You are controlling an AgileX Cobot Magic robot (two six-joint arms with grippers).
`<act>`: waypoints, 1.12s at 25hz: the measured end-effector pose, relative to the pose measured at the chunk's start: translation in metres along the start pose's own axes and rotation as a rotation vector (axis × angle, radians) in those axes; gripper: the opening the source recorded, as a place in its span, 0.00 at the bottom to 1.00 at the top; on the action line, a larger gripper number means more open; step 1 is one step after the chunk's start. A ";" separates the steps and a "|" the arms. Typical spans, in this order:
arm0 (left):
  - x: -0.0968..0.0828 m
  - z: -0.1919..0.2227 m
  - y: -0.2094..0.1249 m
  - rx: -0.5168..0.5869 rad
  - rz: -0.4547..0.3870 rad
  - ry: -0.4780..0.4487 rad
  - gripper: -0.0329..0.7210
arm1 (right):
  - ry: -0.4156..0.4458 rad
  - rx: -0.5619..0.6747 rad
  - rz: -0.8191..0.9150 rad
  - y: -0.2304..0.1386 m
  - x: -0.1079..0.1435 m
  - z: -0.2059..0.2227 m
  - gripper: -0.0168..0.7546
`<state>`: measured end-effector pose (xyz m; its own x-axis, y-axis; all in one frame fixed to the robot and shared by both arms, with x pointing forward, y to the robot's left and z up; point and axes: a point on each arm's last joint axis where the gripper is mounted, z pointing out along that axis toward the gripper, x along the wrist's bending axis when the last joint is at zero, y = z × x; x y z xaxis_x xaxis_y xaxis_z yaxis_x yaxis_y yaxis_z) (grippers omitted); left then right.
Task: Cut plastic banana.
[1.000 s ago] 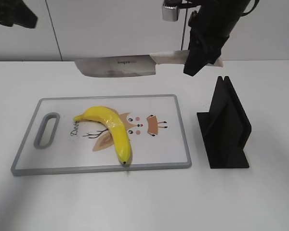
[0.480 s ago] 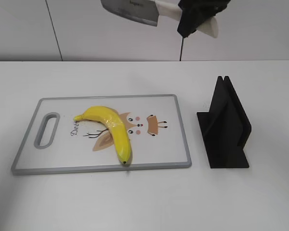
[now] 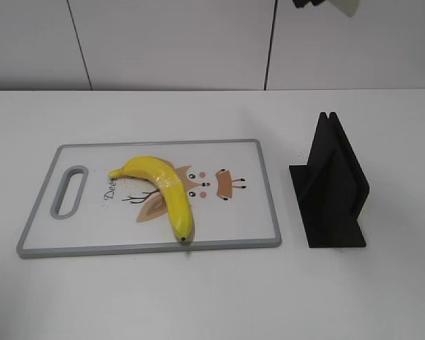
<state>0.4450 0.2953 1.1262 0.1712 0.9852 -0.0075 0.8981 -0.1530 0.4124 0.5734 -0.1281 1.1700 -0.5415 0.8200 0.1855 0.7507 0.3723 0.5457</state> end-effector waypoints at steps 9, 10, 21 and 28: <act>-0.017 -0.012 -0.094 -0.090 0.001 0.003 0.82 | -0.079 0.089 0.154 -0.075 -0.003 -0.004 0.24; -0.019 -0.012 -0.104 -0.109 0.002 0.006 0.82 | -0.101 0.080 0.180 -0.083 -0.004 -0.006 0.24; -0.033 -0.005 -0.186 -0.381 0.006 0.029 0.82 | -0.226 0.083 0.371 -0.163 -0.013 0.003 0.24; -0.038 -0.011 -0.216 -0.595 0.000 0.058 0.82 | -0.246 0.118 0.396 -0.185 -0.017 0.015 0.24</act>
<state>0.2399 0.2922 1.0477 0.1344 0.9903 0.0353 0.5136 -0.1001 0.8522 0.4492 -0.2042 1.0531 -0.1105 0.9819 0.1540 0.9268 0.0458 0.3729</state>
